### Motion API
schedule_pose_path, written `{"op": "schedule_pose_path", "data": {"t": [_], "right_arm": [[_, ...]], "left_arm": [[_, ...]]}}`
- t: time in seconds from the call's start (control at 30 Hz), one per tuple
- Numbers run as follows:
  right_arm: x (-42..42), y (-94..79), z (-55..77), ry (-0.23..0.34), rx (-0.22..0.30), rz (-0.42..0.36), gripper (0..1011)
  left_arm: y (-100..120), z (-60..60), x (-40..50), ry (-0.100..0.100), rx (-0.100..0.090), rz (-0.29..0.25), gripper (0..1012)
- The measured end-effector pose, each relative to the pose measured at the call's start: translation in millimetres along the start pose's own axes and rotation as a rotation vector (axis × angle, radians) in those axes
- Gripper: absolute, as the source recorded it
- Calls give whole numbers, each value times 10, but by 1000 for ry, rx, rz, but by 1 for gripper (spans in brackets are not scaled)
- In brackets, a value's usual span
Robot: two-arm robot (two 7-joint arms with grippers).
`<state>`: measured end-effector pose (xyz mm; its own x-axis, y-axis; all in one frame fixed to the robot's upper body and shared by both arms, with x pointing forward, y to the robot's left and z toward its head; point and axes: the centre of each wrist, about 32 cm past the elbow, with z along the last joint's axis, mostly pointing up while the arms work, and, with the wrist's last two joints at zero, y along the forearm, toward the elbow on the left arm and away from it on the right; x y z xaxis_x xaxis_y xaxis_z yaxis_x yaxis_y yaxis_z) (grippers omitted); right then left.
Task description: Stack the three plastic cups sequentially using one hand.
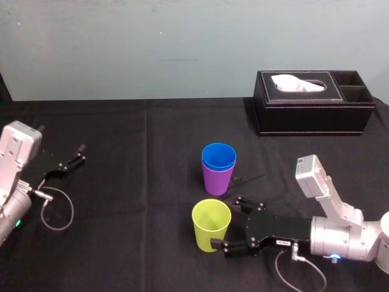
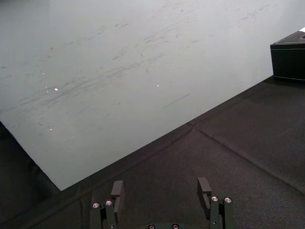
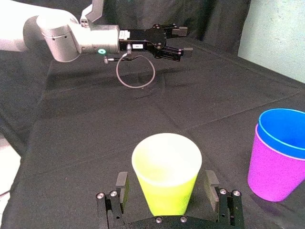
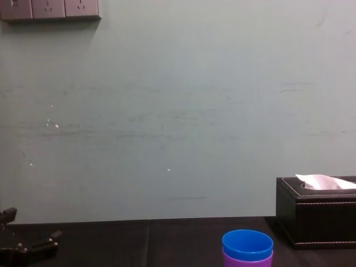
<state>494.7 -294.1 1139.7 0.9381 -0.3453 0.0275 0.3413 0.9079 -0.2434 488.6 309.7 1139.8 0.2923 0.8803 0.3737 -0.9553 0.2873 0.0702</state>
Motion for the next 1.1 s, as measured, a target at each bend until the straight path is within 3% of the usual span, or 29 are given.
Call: {"op": "schedule_pose_path", "data": {"t": [0.37,0.8,1.1], "right_arm": [[59,137,-25,52,12,21,1004],[63,172,-24,55,15,31,1004],[63,165,-22,54,16,30,805]], "left_arm": [[0,0,0,0,0,0,1010],[0,0,0,0,0,0,1010],[0,0,0,0,0,0,1010]]}}
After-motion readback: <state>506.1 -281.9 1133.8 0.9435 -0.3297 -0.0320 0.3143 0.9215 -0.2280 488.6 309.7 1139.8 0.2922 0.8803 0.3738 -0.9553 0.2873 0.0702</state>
